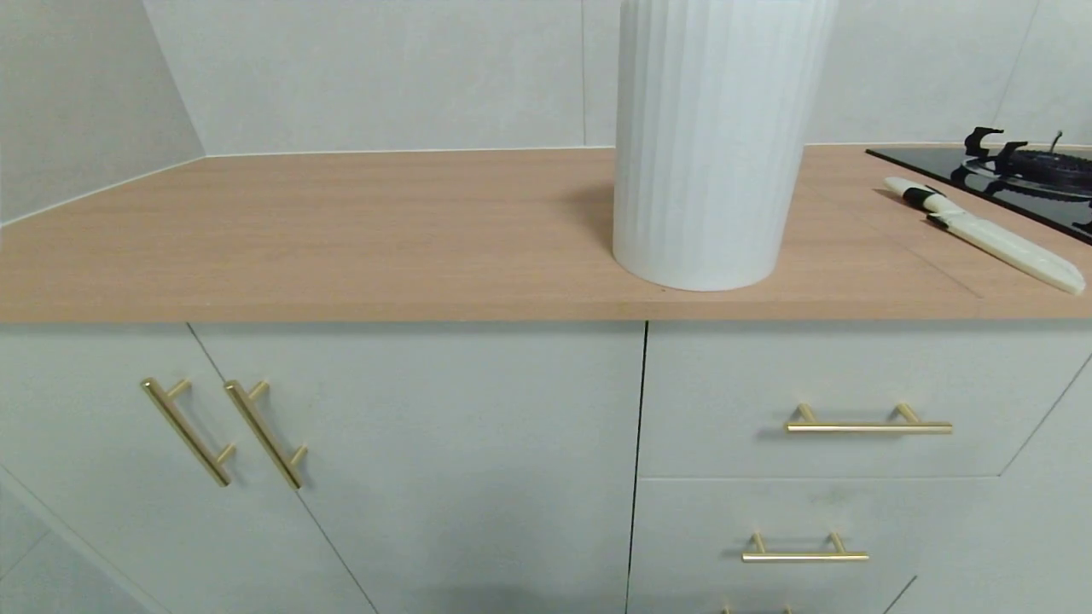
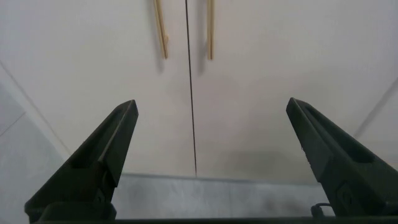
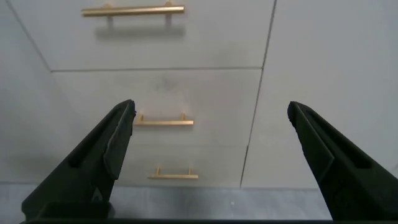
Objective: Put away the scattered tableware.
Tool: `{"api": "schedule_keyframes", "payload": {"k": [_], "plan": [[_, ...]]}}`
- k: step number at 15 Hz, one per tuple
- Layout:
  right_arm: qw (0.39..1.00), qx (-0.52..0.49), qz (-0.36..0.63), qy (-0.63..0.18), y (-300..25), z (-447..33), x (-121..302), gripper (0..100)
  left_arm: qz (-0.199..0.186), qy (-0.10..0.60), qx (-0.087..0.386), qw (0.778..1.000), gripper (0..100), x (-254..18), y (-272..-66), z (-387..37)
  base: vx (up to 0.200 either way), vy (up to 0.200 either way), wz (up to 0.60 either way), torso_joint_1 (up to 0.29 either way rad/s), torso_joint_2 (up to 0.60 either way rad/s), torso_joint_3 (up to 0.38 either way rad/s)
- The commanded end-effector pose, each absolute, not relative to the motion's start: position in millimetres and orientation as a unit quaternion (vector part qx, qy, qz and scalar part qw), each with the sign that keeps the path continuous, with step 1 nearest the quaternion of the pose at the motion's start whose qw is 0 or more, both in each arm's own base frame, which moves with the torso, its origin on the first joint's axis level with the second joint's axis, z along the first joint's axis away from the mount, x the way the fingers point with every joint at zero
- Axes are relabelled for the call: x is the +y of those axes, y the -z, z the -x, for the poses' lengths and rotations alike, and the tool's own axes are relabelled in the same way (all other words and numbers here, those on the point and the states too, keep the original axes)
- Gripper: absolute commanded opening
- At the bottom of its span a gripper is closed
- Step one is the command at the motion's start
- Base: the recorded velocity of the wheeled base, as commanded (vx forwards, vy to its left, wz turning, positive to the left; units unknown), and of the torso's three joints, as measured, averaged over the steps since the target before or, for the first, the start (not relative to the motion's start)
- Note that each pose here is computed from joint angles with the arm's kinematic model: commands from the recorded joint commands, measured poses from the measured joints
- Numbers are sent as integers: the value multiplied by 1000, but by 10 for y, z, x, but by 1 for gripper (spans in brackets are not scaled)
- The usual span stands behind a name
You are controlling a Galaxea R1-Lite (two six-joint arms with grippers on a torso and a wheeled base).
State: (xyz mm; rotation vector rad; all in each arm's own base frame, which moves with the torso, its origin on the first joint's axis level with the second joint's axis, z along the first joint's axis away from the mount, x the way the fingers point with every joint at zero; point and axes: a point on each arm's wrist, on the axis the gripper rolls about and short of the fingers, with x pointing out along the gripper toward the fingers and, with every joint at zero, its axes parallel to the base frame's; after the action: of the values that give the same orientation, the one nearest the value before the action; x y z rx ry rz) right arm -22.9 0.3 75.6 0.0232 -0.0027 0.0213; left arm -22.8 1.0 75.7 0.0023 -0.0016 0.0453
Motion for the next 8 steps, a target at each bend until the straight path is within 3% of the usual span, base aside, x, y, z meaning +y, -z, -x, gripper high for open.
{"api": "schedule_keyframes", "payload": {"k": [1, 2, 8], "plan": [[1000, -1, -11, -11, -756, 228, 3, 100, -2, -22, -1, 1000, 100, 10, -756, 228, 200, 0, 0, -2, 2, 2], [1000, -1, -11, -11, -756, 228, 3, 100, -2, -22, -1, 1000, 100, 10, -756, 228, 200, 0, 0, -2, 2, -2], [1000, -1, -11, -12, -756, 228, 3, 100, -1, -23, -1, 1000, 100, 10, -756, 228, 0, 0, 0, 0, 0, 0]]}}
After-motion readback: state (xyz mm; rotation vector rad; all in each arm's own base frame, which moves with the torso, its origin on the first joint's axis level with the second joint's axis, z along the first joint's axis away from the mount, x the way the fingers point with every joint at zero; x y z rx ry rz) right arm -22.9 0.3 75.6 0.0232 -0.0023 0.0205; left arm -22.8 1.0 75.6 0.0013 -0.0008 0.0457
